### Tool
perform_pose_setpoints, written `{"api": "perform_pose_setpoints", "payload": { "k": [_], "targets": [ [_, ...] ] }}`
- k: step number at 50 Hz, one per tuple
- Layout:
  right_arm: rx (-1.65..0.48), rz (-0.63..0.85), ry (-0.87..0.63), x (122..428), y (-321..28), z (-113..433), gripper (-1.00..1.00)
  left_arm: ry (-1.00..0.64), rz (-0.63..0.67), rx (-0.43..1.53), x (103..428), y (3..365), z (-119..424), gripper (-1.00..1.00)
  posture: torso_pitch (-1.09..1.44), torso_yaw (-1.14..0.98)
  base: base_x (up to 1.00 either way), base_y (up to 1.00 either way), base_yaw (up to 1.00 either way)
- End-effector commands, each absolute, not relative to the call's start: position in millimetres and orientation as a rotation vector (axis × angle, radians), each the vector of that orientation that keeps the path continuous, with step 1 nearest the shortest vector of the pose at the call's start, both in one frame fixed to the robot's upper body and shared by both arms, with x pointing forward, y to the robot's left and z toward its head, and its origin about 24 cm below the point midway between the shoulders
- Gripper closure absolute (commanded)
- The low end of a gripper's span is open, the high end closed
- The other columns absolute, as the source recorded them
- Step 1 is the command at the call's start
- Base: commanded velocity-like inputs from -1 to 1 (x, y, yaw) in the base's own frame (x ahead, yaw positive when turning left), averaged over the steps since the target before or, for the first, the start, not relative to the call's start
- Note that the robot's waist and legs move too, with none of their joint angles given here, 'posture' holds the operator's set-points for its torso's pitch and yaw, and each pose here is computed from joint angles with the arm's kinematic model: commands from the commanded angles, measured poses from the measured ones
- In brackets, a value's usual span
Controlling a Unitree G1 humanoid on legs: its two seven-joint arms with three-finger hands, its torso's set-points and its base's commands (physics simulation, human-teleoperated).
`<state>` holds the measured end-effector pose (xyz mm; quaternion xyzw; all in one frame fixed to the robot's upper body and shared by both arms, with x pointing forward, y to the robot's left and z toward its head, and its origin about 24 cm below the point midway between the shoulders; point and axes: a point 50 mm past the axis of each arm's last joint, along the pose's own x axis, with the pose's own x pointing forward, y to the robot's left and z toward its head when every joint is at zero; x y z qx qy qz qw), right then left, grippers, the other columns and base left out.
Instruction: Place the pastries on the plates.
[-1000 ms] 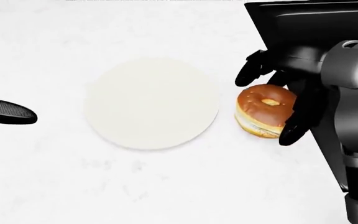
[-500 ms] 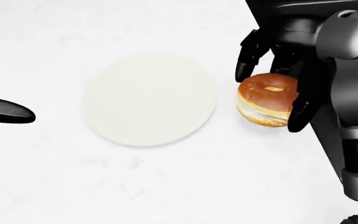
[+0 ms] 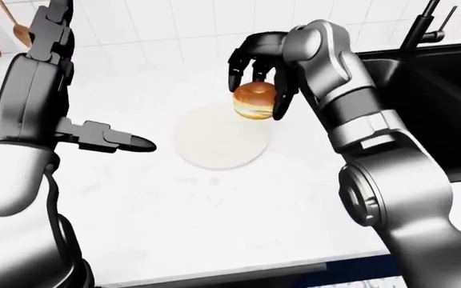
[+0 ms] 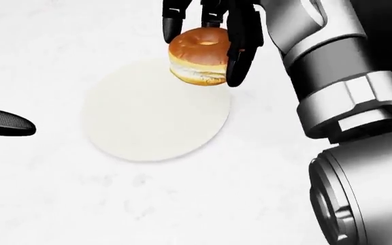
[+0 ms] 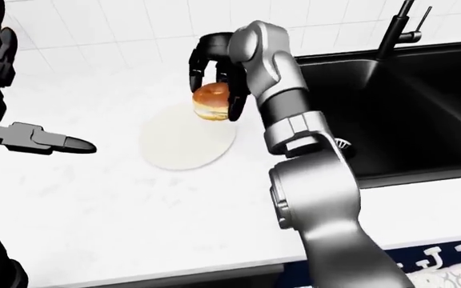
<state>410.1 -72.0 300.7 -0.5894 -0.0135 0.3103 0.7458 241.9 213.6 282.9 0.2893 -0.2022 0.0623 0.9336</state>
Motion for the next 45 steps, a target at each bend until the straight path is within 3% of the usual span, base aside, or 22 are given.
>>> {"api": "perform_pose_setpoints", "payload": {
  "k": [1,9,31,34,35,36,37,39,40,42,43,45],
  "targets": [
    [-1.306,0.646,-0.177,405,-62,323,0.69,-0.478,0.153,0.608,236,213,293,-1.0,0.02,-0.09,0.0,0.0,0.0],
    [-1.276,0.688,-0.263,404,-38,309,0.71,-0.475,0.158,0.611,233,215,293,-1.0,0.02,-0.09,0.0,0.0,0.0],
    [-1.199,0.69,-0.386,404,-16,270,0.69,-0.473,0.172,0.613,230,218,294,-1.0,0.02,-0.09,0.0,0.0,0.0],
    [-1.199,0.692,-0.387,403,-15,272,0.29,-0.473,0.171,0.614,230,218,294,-1.0,0.02,-0.09,0.0,0.0,0.0],
    [-1.2,0.695,-0.384,403,-15,272,0.27,-0.473,0.171,0.614,230,218,294,-1.0,0.02,-0.09,0.0,0.0,0.0],
    [-1.2,0.695,-0.388,403,-15,272,0.06,-0.473,0.173,0.613,230,218,294,-1.0,0.02,-0.09,0.0,0.0,0.0],
    [-1.201,0.695,-0.388,403,-15,272,0.03,-0.472,0.174,0.615,230,218,294,-1.0,0.02,-0.09,0.0,0.0,0.0],
    [-1.2,0.691,-0.387,403,-15,274,-0.37,-0.473,0.171,0.612,230,218,293,-1.0,0.02,-0.09,0.0,0.0,0.0],
    [-1.194,0.686,-0.389,403,-15,276,-0.41,-0.473,0.172,0.613,230,218,293,-1.0,0.02,-0.09,0.0,0.0,0.0],
    [-1.193,0.679,-0.398,403,-15,279,-0.71,-0.472,0.172,0.613,231,218,293,-1.0,0.02,-0.09,0.0,0.0,0.0],
    [-1.195,0.677,-0.398,403,-15,279,-1.0,-0.471,0.172,0.613,231,218,292,-1.0,0.02,-0.09,0.0,0.0,0.0],
    [-1.198,0.672,-0.395,404,-17,279,-1.0,-0.471,0.171,0.613,231,218,292,-1.0,0.02,-0.09,0.0,0.0,0.0]
  ]
}}
